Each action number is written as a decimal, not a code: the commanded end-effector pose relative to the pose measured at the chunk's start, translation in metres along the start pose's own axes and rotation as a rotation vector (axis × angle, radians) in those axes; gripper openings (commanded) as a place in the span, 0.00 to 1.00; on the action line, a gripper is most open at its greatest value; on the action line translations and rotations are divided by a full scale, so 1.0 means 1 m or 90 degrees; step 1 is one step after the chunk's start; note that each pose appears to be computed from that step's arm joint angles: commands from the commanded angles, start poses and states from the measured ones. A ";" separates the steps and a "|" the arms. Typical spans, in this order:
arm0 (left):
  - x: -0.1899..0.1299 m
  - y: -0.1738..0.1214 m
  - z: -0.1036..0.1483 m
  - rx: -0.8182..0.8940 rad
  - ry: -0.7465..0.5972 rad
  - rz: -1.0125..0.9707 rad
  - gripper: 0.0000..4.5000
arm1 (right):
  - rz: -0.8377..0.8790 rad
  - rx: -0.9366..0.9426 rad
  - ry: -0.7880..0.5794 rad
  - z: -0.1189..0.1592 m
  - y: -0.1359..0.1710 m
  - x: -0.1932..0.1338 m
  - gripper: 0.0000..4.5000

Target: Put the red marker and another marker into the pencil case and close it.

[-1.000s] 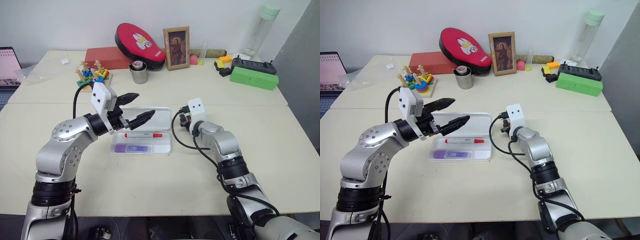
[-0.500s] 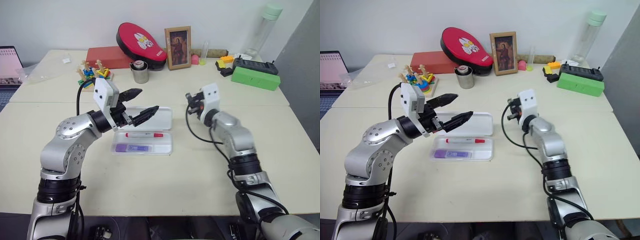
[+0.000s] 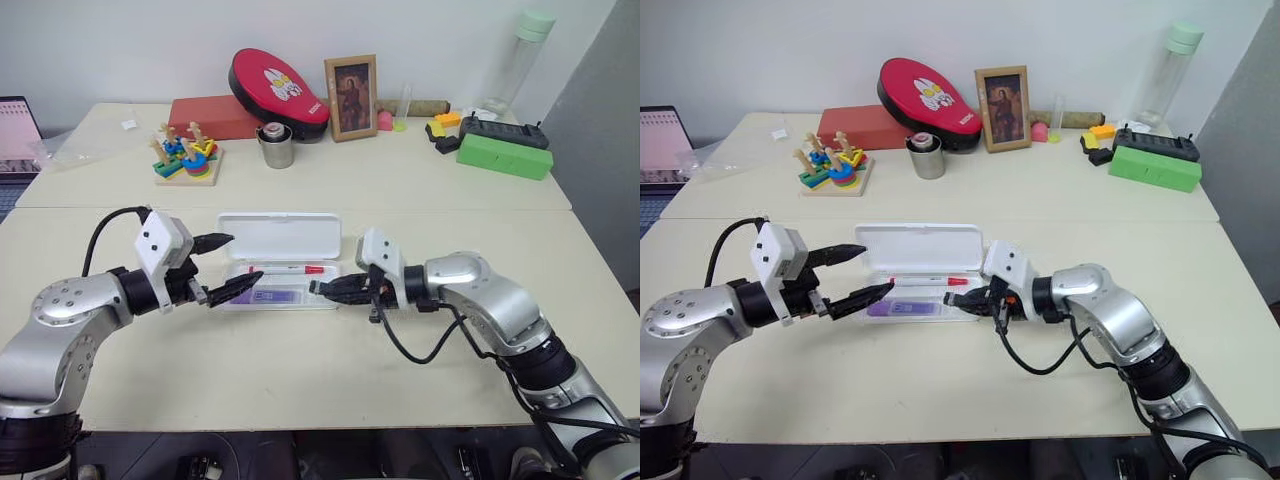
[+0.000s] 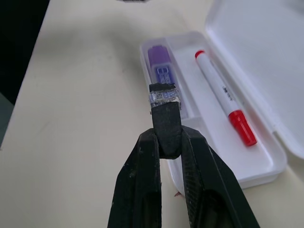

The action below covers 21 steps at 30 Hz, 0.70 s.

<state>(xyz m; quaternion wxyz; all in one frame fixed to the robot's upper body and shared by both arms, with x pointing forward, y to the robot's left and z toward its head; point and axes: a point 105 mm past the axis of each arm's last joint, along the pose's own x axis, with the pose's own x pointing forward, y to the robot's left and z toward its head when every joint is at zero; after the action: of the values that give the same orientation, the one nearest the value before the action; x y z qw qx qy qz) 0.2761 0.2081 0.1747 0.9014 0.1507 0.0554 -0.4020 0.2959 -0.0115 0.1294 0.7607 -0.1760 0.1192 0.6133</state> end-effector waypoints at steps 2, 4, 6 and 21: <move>-0.004 -0.015 0.014 0.023 -0.018 -0.019 1.00 | -0.024 -0.033 0.025 -0.001 -0.010 0.015 0.06; -0.005 -0.019 0.014 0.019 -0.019 -0.022 1.00 | -0.030 -0.036 0.033 -0.003 -0.015 0.018 0.06; -0.005 -0.022 0.013 0.017 -0.017 -0.023 1.00 | -0.028 -0.042 0.039 -0.004 -0.017 0.019 0.06; -0.004 -0.016 0.013 0.005 -0.030 0.015 1.00 | -0.024 -0.055 -0.003 0.015 -0.023 0.012 0.81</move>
<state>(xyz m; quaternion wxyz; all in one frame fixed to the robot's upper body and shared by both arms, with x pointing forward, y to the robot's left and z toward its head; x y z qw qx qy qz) 0.2617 0.1967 0.1715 0.9040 0.1396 0.0568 -0.4000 0.3178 -0.0026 0.1151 0.7610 -0.2130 0.1308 0.5987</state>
